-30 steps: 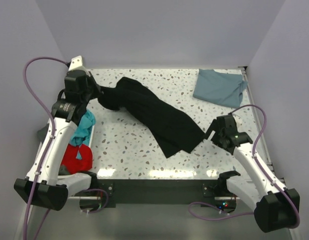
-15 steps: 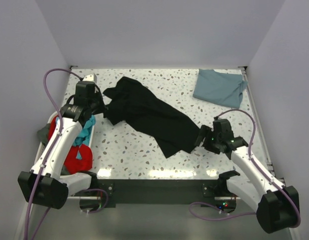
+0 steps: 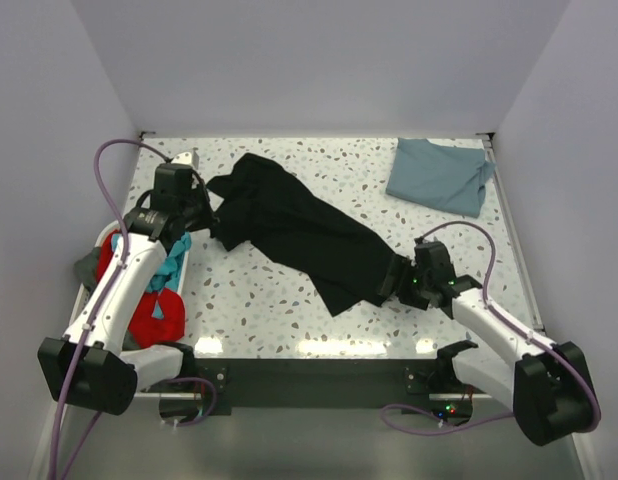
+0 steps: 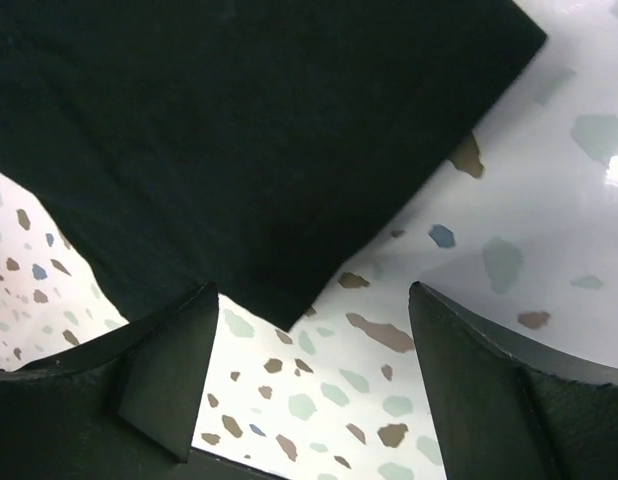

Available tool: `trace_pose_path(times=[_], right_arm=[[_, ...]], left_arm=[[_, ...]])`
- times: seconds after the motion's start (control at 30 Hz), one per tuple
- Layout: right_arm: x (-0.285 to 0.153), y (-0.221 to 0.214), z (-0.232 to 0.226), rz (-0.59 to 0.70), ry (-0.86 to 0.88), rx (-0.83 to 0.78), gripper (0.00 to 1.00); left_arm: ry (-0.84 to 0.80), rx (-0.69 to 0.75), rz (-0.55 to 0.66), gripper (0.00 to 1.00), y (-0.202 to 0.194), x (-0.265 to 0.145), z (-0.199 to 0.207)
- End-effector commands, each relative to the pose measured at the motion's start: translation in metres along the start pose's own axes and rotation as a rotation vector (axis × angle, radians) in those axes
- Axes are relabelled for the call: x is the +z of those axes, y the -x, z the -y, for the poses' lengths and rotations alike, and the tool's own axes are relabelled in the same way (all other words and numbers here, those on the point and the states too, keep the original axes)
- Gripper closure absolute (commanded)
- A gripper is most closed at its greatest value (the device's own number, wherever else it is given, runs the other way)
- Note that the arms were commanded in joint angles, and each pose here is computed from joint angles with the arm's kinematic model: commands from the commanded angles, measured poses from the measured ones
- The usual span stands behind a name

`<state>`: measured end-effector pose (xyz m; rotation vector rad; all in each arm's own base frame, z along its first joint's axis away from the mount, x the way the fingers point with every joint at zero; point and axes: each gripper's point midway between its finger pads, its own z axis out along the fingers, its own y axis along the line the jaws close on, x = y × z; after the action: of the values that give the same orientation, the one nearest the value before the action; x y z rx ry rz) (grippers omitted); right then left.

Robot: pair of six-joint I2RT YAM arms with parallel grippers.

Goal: Fold and stack the t-shirts
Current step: Flatten the tshirt out

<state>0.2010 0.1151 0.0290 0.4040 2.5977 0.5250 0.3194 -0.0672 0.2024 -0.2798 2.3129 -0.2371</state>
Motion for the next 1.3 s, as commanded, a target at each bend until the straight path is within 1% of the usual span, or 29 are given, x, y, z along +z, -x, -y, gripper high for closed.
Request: trace_pose_path(times=[0.0, 0.13, 0.2, 0.23, 0.27, 0.33, 0.37, 0.4, 0.43, 0.6, 0.8, 1.03, 1.13, 1.17, 1.23, 1.27], right_arm=[[0.007, 0.01, -0.018, 0.019, 0.052, -0.011, 0.2], [0.014, 0.01, -0.025, 0.001, 0.046, -0.024, 0.21], [0.017, 0.009, -0.027, -0.009, 0.037, -0.029, 0.28], [0.018, 0.01, -0.028, -0.011, 0.034, -0.028, 0.37], [0.018, 0.012, -0.029, -0.009, 0.035, -0.028, 0.51], [0.016, 0.015, -0.031, -0.004, 0.03, -0.033, 0.67], [0.013, 0.019, -0.031, 0.002, 0.012, -0.032, 0.88], [0.01, 0.021, -0.03, 0.007, 0.001, -0.031, 0.97], [0.004, 0.021, -0.029, 0.003, -0.016, -0.027, 1.0], [-0.026, 0.035, -0.04, 0.055, 0.004, -0.036, 1.0], [-0.062, 0.032, -0.042, 0.07, 0.01, 0.003, 1.0], [-0.094, 0.038, -0.034, 0.119, -0.048, 0.023, 1.0], [-0.102, 0.056, -0.026, 0.181, -0.128, 0.007, 1.0], [-0.107, 0.07, -0.024, 0.231, -0.161, -0.005, 1.0], [-0.106, 0.082, -0.021, 0.247, -0.218, -0.012, 1.0], [-0.108, 0.093, -0.026, 0.27, -0.216, -0.029, 1.0]], left_arm=[[-0.019, 0.019, 0.003, 1.0, 0.0, 0.001, 0.001], [-0.015, 0.016, 0.0, 1.0, -0.004, 0.0, -0.001], [-0.007, 0.016, -0.002, 1.0, -0.006, 0.0, -0.003], [-0.006, 0.016, -0.001, 1.0, -0.006, 0.0, -0.004], [-0.001, 0.017, -0.002, 1.0, -0.007, 0.0, -0.005], [0.007, 0.02, 0.004, 1.0, -0.006, -0.001, -0.006], [0.011, 0.021, 0.002, 1.0, -0.007, -0.001, -0.007], [0.017, 0.023, 0.008, 1.0, -0.006, -0.002, -0.008], [0.017, 0.024, 0.007, 1.0, -0.006, -0.001, -0.008], [0.032, 0.03, 0.014, 1.0, -0.005, -0.001, -0.011], [0.047, 0.042, 0.017, 1.0, -0.005, -0.001, -0.015], [0.123, 0.083, 0.033, 1.0, 0.002, -0.004, -0.03], [0.148, 0.103, 0.044, 1.0, 0.009, -0.006, -0.035], [0.148, 0.109, 0.047, 1.0, 0.011, -0.007, -0.035], [0.154, 0.117, 0.053, 1.0, 0.014, -0.006, -0.036], [0.153, 0.118, 0.052, 1.0, 0.015, -0.006, -0.036]])
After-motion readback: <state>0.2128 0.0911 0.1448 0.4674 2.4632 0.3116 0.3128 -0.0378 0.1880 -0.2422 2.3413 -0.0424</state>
